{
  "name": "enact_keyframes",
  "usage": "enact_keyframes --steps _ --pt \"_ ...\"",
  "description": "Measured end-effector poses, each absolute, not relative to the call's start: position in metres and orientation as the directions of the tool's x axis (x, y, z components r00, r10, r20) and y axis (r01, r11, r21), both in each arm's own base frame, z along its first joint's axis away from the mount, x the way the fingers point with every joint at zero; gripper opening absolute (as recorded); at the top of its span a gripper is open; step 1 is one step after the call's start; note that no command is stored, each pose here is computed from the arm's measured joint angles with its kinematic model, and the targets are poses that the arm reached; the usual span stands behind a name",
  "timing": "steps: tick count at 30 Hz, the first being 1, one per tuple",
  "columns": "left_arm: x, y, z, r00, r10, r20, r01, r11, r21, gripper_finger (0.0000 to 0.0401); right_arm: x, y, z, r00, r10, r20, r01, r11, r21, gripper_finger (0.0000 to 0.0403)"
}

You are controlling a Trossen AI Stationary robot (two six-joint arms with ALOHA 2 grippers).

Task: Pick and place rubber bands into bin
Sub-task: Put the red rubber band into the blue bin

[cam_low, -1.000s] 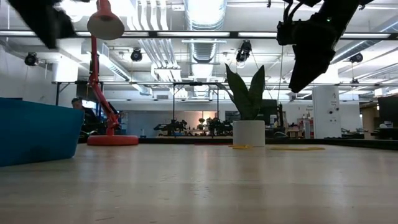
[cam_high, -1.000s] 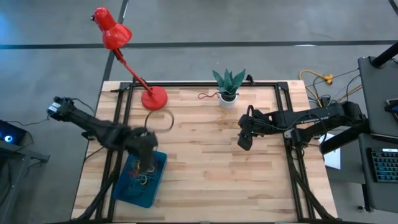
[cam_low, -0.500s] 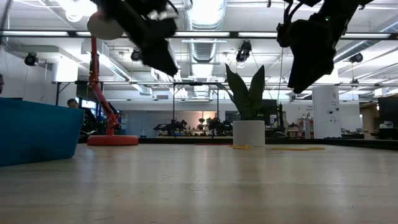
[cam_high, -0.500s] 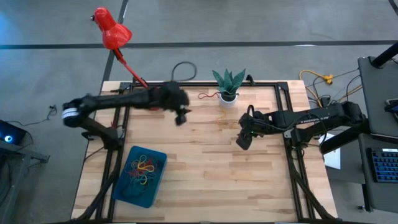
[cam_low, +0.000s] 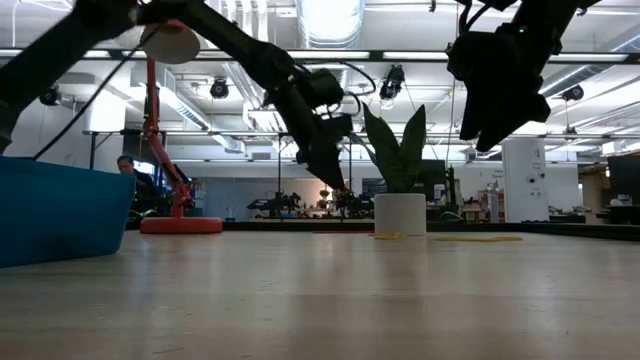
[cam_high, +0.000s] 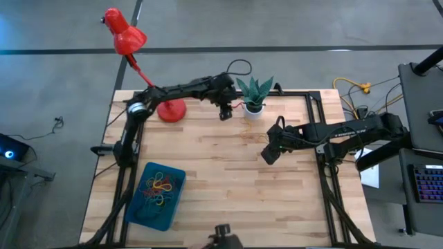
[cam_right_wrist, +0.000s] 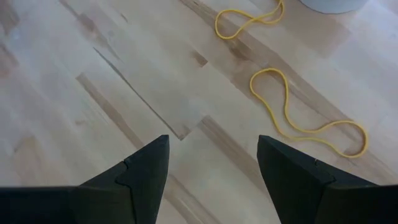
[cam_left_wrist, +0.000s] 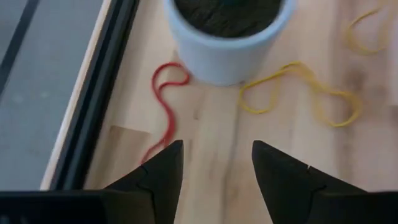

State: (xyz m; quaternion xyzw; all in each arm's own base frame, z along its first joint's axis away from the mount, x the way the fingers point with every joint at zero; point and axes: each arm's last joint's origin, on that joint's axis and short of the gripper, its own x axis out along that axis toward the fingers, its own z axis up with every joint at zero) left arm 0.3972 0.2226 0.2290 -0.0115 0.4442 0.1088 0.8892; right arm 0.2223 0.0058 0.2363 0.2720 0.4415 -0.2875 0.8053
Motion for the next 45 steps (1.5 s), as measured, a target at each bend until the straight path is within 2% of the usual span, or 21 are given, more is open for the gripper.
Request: enact_keyframes --steps 5,14,17,20,24,26,28,30,31,33,35,38,45 --pt "0.400 0.242 0.220 0.543 0.191 -0.818 -0.174 0.978 0.113 0.0176 0.222 0.005 0.236 0.439 -0.234 -0.867 0.708 0.684 0.174 0.0228" --pt "0.388 0.237 0.219 0.512 0.176 -0.841 -0.148 0.982 0.115 0.0176 0.219 0.004 0.235 0.411 -0.265 -0.872 0.717 0.686 0.129 0.0228" --pt "0.381 0.230 0.217 0.474 0.072 -0.877 -0.114 0.993 0.020 0.0176 0.219 0.004 0.235 0.411 -0.271 -0.871 0.711 0.693 0.120 0.0228" --pt "0.371 0.216 0.233 0.497 -0.058 -0.866 -0.051 0.994 -0.096 0.0176 0.219 0.004 0.235 0.411 -0.271 -0.871 0.710 0.694 0.119 0.0228" --pt "0.358 0.202 0.259 0.548 -0.069 -0.833 -0.013 0.996 -0.091 0.0176 0.219 0.004 0.235 0.411 -0.271 -0.870 0.709 0.695 0.118 0.0228" --pt "0.355 0.202 0.274 0.580 0.011 -0.815 -0.024 1.000 -0.004 0.0176 0.219 0.004 0.235 0.410 -0.271 -0.871 0.709 0.695 0.117 0.0228" --pt "0.350 0.204 0.292 0.572 0.209 -0.793 -0.137 0.978 0.159 0.0176 0.219 0.004 0.235 0.408 -0.283 -0.868 0.711 0.695 0.107 0.0228" --pt "0.346 0.207 0.310 0.523 0.449 -0.725 -0.299 0.893 0.337 0.0176 0.219 0.004 0.234 0.408 -0.292 -0.865 0.711 0.696 0.100 0.0228" --pt "0.345 0.209 0.316 0.507 0.523 -0.685 -0.357 0.851 0.386 0.0176 0.219 0.003 0.234 0.406 -0.293 -0.866 0.712 0.695 0.098 0.0228" --pt "0.345 0.211 0.325 0.535 0.569 -0.625 -0.403 0.822 0.403 0.0176 0.218 0.003 0.233 0.403 -0.306 -0.863 0.715 0.693 0.088 0.0228" --pt "0.348 0.217 0.330 0.606 0.551 -0.574 -0.419 0.834 0.358 0.0176 0.218 0.003 0.233 0.399 -0.315 -0.861 0.717 0.693 0.079 0.0228" --pt "0.355 0.233 0.321 0.687 0.427 -0.588 -0.397 0.898 0.188 0.0176 0.218 0.003 0.233 0.398 -0.317 -0.861 0.718 0.692 0.077 0.0228" --pt "0.365 0.295 0.260 0.677 0.297 -0.673 -0.486 0.867 -0.107 0.0176 0.218 0.003 0.233 0.399 -0.314 -0.861 0.730 0.677 0.091 0.0228"
